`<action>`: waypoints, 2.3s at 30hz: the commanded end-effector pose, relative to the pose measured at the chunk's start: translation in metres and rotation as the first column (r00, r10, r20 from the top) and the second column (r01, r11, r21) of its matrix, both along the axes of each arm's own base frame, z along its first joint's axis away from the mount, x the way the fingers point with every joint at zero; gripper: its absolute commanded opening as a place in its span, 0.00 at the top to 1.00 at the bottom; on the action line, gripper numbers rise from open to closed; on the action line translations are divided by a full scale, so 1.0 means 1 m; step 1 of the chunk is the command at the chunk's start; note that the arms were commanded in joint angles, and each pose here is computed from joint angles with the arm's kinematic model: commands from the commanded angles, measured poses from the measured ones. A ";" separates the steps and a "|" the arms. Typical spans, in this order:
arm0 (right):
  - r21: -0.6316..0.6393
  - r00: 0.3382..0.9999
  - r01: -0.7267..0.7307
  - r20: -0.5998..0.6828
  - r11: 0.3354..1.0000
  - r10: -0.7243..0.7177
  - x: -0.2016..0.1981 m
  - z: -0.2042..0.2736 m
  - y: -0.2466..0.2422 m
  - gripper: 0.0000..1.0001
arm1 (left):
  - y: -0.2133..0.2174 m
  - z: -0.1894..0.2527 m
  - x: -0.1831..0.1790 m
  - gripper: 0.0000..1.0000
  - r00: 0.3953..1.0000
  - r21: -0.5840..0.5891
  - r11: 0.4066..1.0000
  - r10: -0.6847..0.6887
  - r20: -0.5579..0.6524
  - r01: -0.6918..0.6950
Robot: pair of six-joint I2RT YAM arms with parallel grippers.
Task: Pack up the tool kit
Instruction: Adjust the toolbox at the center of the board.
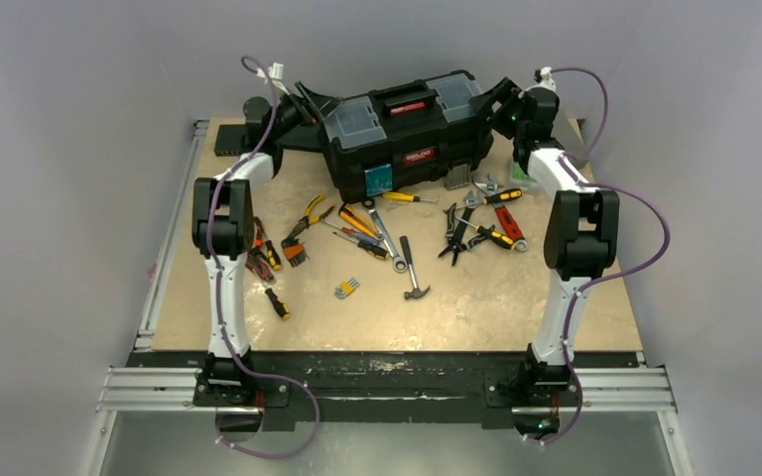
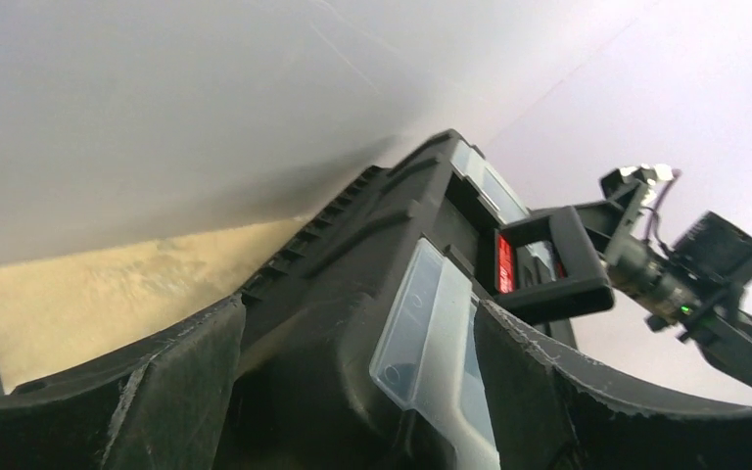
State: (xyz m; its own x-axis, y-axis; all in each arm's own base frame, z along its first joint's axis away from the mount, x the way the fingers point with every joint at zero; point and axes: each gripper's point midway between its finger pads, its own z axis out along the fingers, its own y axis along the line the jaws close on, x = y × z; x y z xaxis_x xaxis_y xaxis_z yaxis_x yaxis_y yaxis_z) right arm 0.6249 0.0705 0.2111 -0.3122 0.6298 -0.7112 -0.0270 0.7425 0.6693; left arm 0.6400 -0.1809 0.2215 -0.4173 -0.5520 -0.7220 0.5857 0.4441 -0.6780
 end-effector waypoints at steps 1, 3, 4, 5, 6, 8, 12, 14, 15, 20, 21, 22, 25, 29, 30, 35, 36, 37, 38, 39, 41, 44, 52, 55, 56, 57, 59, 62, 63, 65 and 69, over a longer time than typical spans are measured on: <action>0.021 0.982 -0.189 -0.011 0.982 0.189 -0.014 -0.002 0.044 0.21 | -0.047 0.049 -0.084 0.18 0.965 -0.054 0.966 -0.249 0.078 0.254; 0.026 0.978 -0.207 -0.015 0.978 0.208 -0.018 -0.004 0.048 0.21 | -0.052 0.054 -0.104 0.19 0.960 -0.042 0.961 -0.269 0.077 0.273; 0.029 0.976 -0.216 -0.018 0.976 0.217 -0.020 -0.005 0.051 0.21 | -0.052 0.054 -0.111 0.21 0.960 -0.037 0.961 -0.270 0.068 0.273; 0.033 0.973 -0.228 -0.025 0.973 0.229 -0.023 -0.006 0.055 0.21 | -0.051 0.049 -0.117 0.22 0.964 -0.036 0.964 -0.262 0.040 0.263; 0.034 0.970 -0.239 -0.027 0.970 0.240 -0.026 -0.005 0.059 0.21 | -0.050 0.048 -0.124 0.22 0.966 -0.031 0.966 -0.256 0.029 0.257; 0.036 0.966 -0.254 -0.036 0.967 0.255 -0.033 -0.006 0.070 0.21 | -0.048 0.047 -0.140 0.22 0.968 -0.017 0.968 -0.248 0.026 0.249; 0.043 0.955 -0.292 -0.031 0.955 0.294 -0.045 -0.004 0.092 0.21 | -0.047 0.048 -0.177 0.22 0.965 0.002 0.965 -0.262 0.026 0.262; 0.054 0.951 -0.304 -0.034 0.951 0.306 -0.051 -0.006 0.102 0.21 | -0.045 0.050 -0.194 0.22 0.965 0.012 0.966 -0.258 0.032 0.258; 0.056 0.949 -0.312 -0.036 0.948 0.314 -0.054 -0.005 0.108 0.21 | -0.043 0.050 -0.201 0.22 0.968 0.020 0.968 -0.251 0.029 0.250; 0.045 0.945 -0.322 -0.043 0.946 0.324 -0.064 -0.006 0.124 0.21 | -0.032 0.046 -0.227 0.22 0.983 0.121 0.976 -0.185 0.003 0.183; 0.045 0.944 -0.325 -0.044 0.945 0.327 -0.065 -0.006 0.126 0.21 | -0.030 0.046 -0.232 0.22 0.985 0.141 0.976 -0.170 -0.005 0.169; 0.046 0.943 -0.328 -0.041 0.944 0.330 -0.065 -0.004 0.128 0.21 | -0.028 0.046 -0.236 0.22 0.987 0.160 0.974 -0.158 -0.013 0.158; 0.040 0.947 -0.319 -0.034 0.947 0.321 -0.063 0.005 0.128 0.20 | -0.026 0.046 -0.247 0.22 0.991 0.208 0.969 -0.131 -0.029 0.134; -0.016 0.962 -0.272 -0.028 0.962 0.272 -0.058 0.024 0.117 0.17 | -0.016 0.034 -0.247 0.21 0.997 0.291 0.955 -0.040 -0.063 0.056; -0.039 0.970 -0.244 -0.026 0.969 0.243 -0.057 0.030 0.110 0.16 | -0.012 0.035 -0.246 0.21 0.998 0.305 0.952 -0.019 -0.063 0.037; -0.106 0.993 -0.113 0.030 0.988 0.116 -0.066 0.073 0.071 0.14 | 0.003 0.061 -0.240 0.19 0.996 0.377 0.923 0.088 -0.010 -0.078; -0.111 0.994 -0.094 0.040 0.989 0.099 -0.069 0.080 0.064 0.14 | 0.004 0.068 -0.239 0.18 0.995 0.391 0.916 0.100 0.004 -0.093; -0.113 0.995 -0.080 0.048 0.990 0.086 -0.074 0.087 0.059 0.14 | 0.003 0.080 -0.238 0.18 0.994 0.408 0.906 0.106 0.035 -0.111; -0.114 0.996 -0.071 0.048 0.991 0.077 -0.079 0.092 0.056 0.14 | 0.001 0.088 -0.238 0.18 0.993 0.420 0.900 0.104 0.050 -0.115; -0.116 0.996 -0.070 0.051 0.991 0.076 -0.086 0.096 0.054 0.14 | -0.002 0.095 -0.238 0.18 0.993 0.431 0.895 0.096 0.064 -0.115; -0.105 0.994 -0.088 0.050 0.991 0.093 -0.103 0.097 0.055 0.14 | -0.009 0.102 -0.239 0.18 0.994 0.459 0.882 0.084 0.069 -0.107; -0.060 0.988 -0.146 0.035 0.987 0.148 -0.135 0.078 0.063 0.15 | -0.010 0.103 -0.239 0.16 0.994 0.499 0.860 0.098 0.048 -0.109; 0.009 0.950 -0.290 0.126 0.957 0.286 -0.233 0.048 0.092 0.17 | 0.029 0.072 -0.270 0.12 0.953 0.495 0.829 0.304 -0.003 -0.262; 0.025 0.932 -0.333 0.161 0.943 0.325 -0.268 0.034 0.100 0.15 | 0.042 0.061 -0.289 0.12 0.935 0.481 0.817 0.354 0.019 -0.319; 0.041 0.928 -0.342 0.172 0.939 0.331 -0.277 0.029 0.101 0.14 | 0.048 0.054 -0.293 0.12 0.924 0.486 0.804 0.382 0.019 -0.343; 0.061 0.921 -0.351 0.204 0.935 0.332 -0.285 0.028 0.102 0.14 | 0.054 0.049 -0.296 0.11 0.913 0.488 0.792 0.407 0.025 -0.367; 0.103 0.916 -0.361 0.224 0.927 0.332 -0.299 0.018 0.103 0.14 | 0.063 0.038 -0.300 0.06 0.894 0.490 0.772 0.447 0.034 -0.405; 0.155 0.911 -0.388 0.214 0.909 0.352 -0.310 0.000 0.111 0.14 | 0.065 0.037 -0.299 0.01 0.888 0.469 0.771 0.455 0.069 -0.431; 0.174 0.904 -0.408 0.214 0.896 0.370 -0.313 -0.004 0.117 0.14 | 0.064 0.038 -0.297 0.00 0.891 0.472 0.771 0.448 0.073 -0.427; 0.211 0.886 -0.447 0.235 0.869 0.399 -0.316 -0.007 0.128 0.14 | 0.063 0.040 -0.293 0.00 0.895 0.488 0.768 0.440 0.070 -0.416; 0.287 0.845 -0.526 0.281 0.801 0.455 -0.317 -0.011 0.149 0.14 | 0.061 0.057 -0.281 0.00 0.924 0.421 0.832 0.380 0.040 -0.361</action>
State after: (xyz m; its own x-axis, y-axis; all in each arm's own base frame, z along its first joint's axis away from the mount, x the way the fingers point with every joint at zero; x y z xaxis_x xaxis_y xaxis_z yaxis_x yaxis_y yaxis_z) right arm 0.3120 0.1978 0.1602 -0.5482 0.5965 -0.5862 -0.3231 0.4953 0.8064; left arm 0.3410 -0.1200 0.2342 -0.3573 -0.2493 -0.9001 0.2263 0.9119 -0.3424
